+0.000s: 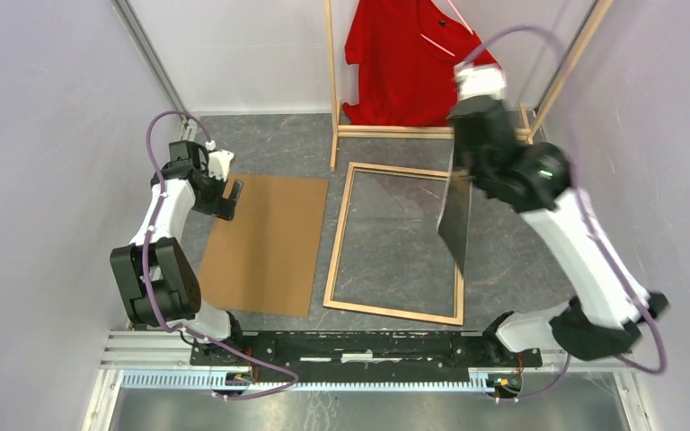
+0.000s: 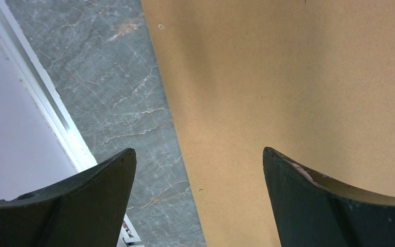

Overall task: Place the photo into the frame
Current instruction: Turn over the photo from the photo frame.

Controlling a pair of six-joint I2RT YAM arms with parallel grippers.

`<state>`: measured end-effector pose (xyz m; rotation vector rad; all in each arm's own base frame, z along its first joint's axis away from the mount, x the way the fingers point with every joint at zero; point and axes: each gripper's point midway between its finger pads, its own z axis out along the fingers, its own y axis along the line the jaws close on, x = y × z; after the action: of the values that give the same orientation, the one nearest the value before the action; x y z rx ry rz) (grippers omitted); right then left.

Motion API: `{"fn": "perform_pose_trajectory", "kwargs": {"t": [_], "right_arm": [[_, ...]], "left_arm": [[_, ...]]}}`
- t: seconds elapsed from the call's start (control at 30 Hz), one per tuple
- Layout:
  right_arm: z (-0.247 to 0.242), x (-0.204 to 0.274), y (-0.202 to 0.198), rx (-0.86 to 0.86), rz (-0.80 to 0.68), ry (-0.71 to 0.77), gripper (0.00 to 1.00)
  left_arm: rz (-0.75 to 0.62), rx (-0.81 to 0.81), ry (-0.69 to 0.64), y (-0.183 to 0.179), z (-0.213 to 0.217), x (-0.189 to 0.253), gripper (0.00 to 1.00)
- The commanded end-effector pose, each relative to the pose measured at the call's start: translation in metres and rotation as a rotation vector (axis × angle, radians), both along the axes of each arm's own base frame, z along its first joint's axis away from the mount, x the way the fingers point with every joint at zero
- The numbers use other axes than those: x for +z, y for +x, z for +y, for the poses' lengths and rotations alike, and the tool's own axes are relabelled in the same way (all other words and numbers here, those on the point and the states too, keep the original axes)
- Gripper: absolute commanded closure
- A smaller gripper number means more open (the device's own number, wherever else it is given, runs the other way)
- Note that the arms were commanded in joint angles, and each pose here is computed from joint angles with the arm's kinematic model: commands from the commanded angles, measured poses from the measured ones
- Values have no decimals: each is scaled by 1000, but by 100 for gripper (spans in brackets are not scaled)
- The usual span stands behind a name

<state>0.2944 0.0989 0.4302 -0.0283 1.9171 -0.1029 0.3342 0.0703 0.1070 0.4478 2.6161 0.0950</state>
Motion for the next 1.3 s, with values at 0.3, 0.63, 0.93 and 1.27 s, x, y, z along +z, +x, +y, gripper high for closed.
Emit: {"fn": "perform_pose_trajectory", "kwargs": {"t": [0.3, 0.63, 0.93, 1.27], "right_arm": [[-44, -57, -16, -199, 158, -363, 100], [-104, 7, -43, -505, -62, -378, 100], [-127, 3, -55, -583, -69, -468, 100], [-55, -109, -21, -174, 200, -401, 100]], "left_arm": [[-4, 21, 13, -2, 3, -4, 3], [12, 29, 12, -6, 3, -12, 4], [-1, 29, 16, -4, 3, -8, 4], [-10, 31, 15, -6, 2, -5, 4]]}}
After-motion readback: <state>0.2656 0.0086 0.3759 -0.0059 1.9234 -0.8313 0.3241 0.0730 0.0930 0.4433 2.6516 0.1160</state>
